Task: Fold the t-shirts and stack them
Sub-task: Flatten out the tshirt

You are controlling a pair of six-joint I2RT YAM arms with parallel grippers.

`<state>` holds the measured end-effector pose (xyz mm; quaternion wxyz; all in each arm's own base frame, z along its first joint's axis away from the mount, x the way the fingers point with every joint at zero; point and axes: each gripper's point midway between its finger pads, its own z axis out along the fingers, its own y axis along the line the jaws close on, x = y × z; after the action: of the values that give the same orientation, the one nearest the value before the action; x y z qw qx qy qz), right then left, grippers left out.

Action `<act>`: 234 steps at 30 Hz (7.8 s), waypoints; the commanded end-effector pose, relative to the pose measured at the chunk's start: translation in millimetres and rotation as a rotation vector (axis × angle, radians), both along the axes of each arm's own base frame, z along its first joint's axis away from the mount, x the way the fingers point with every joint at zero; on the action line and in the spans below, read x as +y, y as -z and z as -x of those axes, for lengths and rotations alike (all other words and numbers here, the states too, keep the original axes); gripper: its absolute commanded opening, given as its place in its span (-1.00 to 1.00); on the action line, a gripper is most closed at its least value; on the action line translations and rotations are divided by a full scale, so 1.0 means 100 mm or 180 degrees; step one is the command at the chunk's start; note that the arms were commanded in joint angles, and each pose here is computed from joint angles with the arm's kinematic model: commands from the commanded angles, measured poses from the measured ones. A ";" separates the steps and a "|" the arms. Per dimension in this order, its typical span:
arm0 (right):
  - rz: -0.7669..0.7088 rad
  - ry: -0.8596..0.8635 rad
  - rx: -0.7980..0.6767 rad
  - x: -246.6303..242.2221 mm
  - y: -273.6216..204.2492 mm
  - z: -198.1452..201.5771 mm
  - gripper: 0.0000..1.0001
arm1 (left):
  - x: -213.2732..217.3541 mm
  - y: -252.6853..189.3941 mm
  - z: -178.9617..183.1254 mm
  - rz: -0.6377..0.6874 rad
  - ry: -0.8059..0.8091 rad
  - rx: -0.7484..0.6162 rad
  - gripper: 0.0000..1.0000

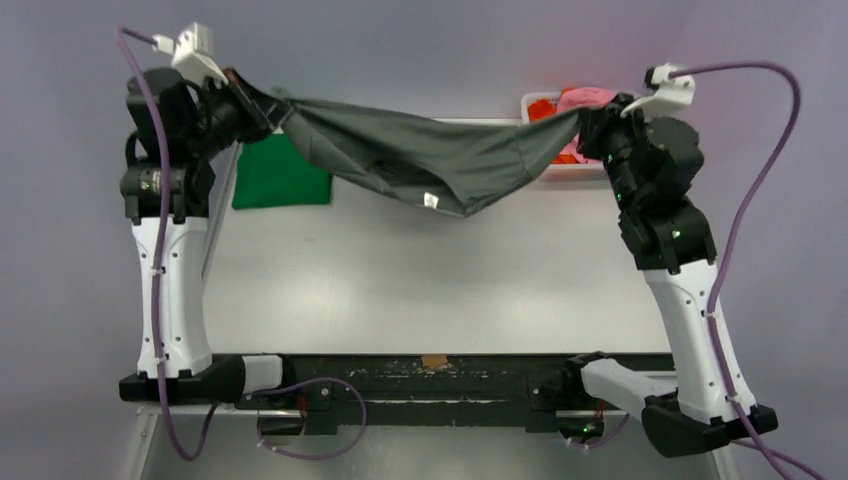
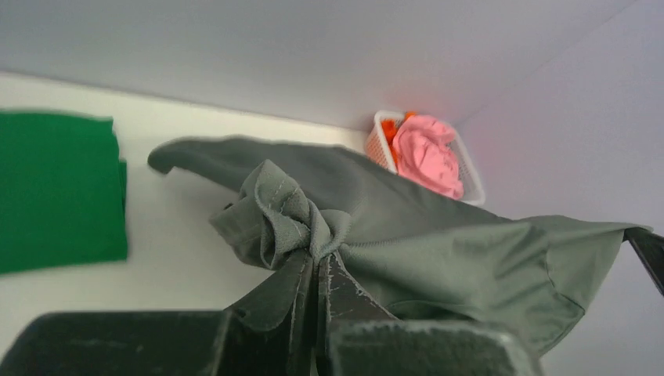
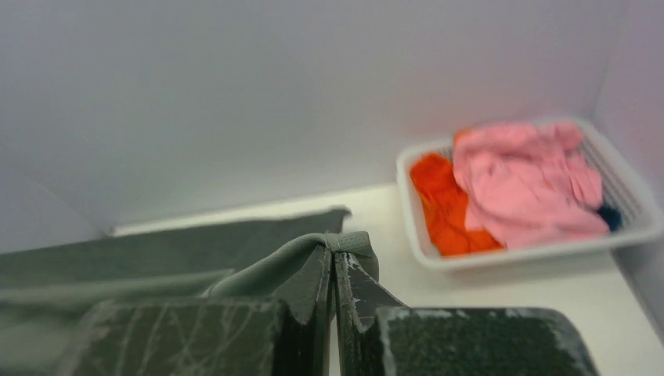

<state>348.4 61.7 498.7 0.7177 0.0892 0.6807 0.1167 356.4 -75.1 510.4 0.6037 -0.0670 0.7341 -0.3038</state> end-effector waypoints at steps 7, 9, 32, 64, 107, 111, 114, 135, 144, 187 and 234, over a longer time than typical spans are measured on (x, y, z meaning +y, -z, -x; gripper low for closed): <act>0.0372 0.0667 0.2669 -0.38 3.19 0.64 -1.00 | 0.28 3.52 0.57 -0.0008 -0.0699 0.2465 -0.98; 0.0458 0.0795 0.2998 -0.45 3.55 0.75 -0.91 | 0.32 3.87 0.73 -0.0073 -0.0770 0.2776 -0.61; -0.0477 -0.1583 0.1927 1.40 2.67 0.59 0.64 | -0.85 3.81 0.96 -0.0147 0.0478 0.2416 1.00; -0.0293 -0.1378 0.1720 1.42 2.52 0.35 0.80 | -1.53 4.29 -1.54 0.0111 -0.0074 0.2984 0.97; 0.0059 -0.2248 0.3176 3.06 4.46 1.68 0.90 | -0.56 3.99 1.07 -0.0858 -0.0670 0.2309 1.00; 0.0133 -0.2049 0.2685 3.02 3.95 1.46 0.91 | -0.42 3.95 1.22 -0.0812 -0.0733 0.2248 1.00; 0.0246 -0.1482 0.2366 2.64 3.76 1.20 0.94 | -0.40 3.96 1.28 -0.0741 -0.0715 0.2216 1.00; -0.0318 -0.0826 0.3395 1.56 4.99 0.31 0.87 | -1.12 4.86 0.24 -0.0401 0.0117 0.3339 1.00; -0.0604 -0.0159 0.3430 0.70 5.05 0.02 0.87 | -1.32 4.77 -0.72 -0.0423 0.0317 0.3595 1.00; -0.0641 -0.2945 0.2043 2.60 3.36 1.22 0.88 | -0.30 4.12 1.52 -0.0214 -0.0469 0.2471 1.00; -0.0664 -0.0181 0.2001 0.75 3.55 0.83 0.98 | -1.70 4.54 1.74 -0.0915 0.0571 0.2729 0.54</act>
<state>272.5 196.0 166.6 0.4426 0.1041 0.8457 0.2793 157.4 -212.5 43.1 0.1847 -0.0310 0.9662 -0.1774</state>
